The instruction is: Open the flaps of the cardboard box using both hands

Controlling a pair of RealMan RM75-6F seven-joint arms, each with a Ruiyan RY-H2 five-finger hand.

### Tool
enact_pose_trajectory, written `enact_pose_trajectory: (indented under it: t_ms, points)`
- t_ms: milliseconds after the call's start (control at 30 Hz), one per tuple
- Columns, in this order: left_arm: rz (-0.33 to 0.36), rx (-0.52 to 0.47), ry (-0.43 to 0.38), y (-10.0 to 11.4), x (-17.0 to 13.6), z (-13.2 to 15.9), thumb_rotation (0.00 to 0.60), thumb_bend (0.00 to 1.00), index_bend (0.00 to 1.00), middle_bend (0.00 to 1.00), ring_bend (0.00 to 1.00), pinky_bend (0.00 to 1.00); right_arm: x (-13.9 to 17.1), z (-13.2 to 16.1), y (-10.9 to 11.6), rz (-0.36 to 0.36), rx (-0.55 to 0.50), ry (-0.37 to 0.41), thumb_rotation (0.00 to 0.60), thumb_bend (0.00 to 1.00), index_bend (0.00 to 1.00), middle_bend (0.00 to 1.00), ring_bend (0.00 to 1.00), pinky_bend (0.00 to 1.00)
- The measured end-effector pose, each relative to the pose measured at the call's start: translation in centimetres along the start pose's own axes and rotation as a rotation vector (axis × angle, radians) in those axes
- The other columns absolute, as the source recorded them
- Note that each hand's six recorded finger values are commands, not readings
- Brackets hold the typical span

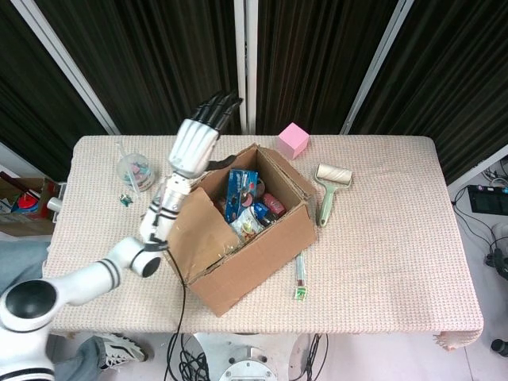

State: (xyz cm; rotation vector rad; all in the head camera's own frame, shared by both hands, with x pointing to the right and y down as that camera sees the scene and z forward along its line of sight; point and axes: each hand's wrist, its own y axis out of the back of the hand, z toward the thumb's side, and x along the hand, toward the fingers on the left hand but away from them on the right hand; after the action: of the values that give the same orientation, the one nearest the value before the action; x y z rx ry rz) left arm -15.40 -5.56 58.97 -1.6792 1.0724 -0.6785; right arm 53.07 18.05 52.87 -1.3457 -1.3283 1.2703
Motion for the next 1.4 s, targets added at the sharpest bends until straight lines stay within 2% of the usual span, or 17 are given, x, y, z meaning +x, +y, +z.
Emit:
enact_pose_trajectory:
  t_ms: [133,300,467,633,733,867,967,1200,1267,1400]
  points:
    - [-0.079,0.052,0.075,4.2,-5.6,-4.8,0.600,0.08,0.08,0.05,0.05,0.19,-1.4,3.1,0.3,-0.009,-0.005,0.090,0.600,0.30,0.00,0.00,0.00,0.00]
    - [-0.198,0.139,0.251,9.0,-16.2,-11.2,0.600,0.07,0.08,0.05,0.05,0.19,-3.1,7.7,0.5,-0.005,-0.048,0.200,0.600,0.31,0.00,0.00,0.00,0.00]
    - [-0.261,0.122,0.394,11.6,-26.3,-13.5,0.600,0.07,0.08,0.05,0.05,0.19,-5.2,13.6,0.5,0.033,-0.106,0.320,0.600,0.34,0.00,0.00,0.00,0.00]
    - [-0.258,0.100,0.457,13.1,-32.7,-13.6,0.600,0.08,0.08,0.06,0.05,0.19,-7.4,19.7,-0.7,0.140,-0.142,0.421,0.600,0.35,0.00,0.00,0.00,0.00]
    - [-0.255,0.118,0.471,13.8,-35.6,-13.6,0.600,0.08,0.08,0.06,0.05,0.19,-8.7,23.5,-1.9,0.243,-0.178,0.461,0.600,0.34,0.00,0.03,0.00,0.00]
    - [-0.238,0.114,0.497,14.6,-38.6,-13.6,0.600,0.09,0.07,0.06,0.05,0.19,-10.0,28.4,-4.2,0.432,-0.239,0.480,0.600,0.33,0.00,0.07,0.00,0.00]
    - [-0.230,0.096,0.529,14.9,-40.4,-13.6,0.600,0.09,0.07,0.06,0.05,0.19,-10.7,31.7,-5.6,0.544,-0.260,0.492,0.600,0.33,0.00,0.08,0.00,0.00]
    - [-0.216,0.076,0.585,15.2,-43.0,-14.1,0.600,0.09,0.07,0.06,0.05,0.20,-11.1,39.3,-8.7,0.708,-0.242,0.534,0.600,0.33,0.00,0.03,0.00,0.00]
    - [-0.211,0.067,0.599,15.3,-43.5,-14.4,0.600,0.09,0.07,0.06,0.05,0.20,-10.5,41.7,-10.1,0.758,-0.243,0.550,0.600,0.33,0.00,0.03,0.00,0.00]
    - [-0.200,0.059,0.617,15.5,-44.3,-14.9,0.600,0.09,0.07,0.06,0.05,0.20,-8.7,44.7,-12.8,0.852,-0.255,0.549,0.600,0.33,0.00,0.03,0.00,0.00]
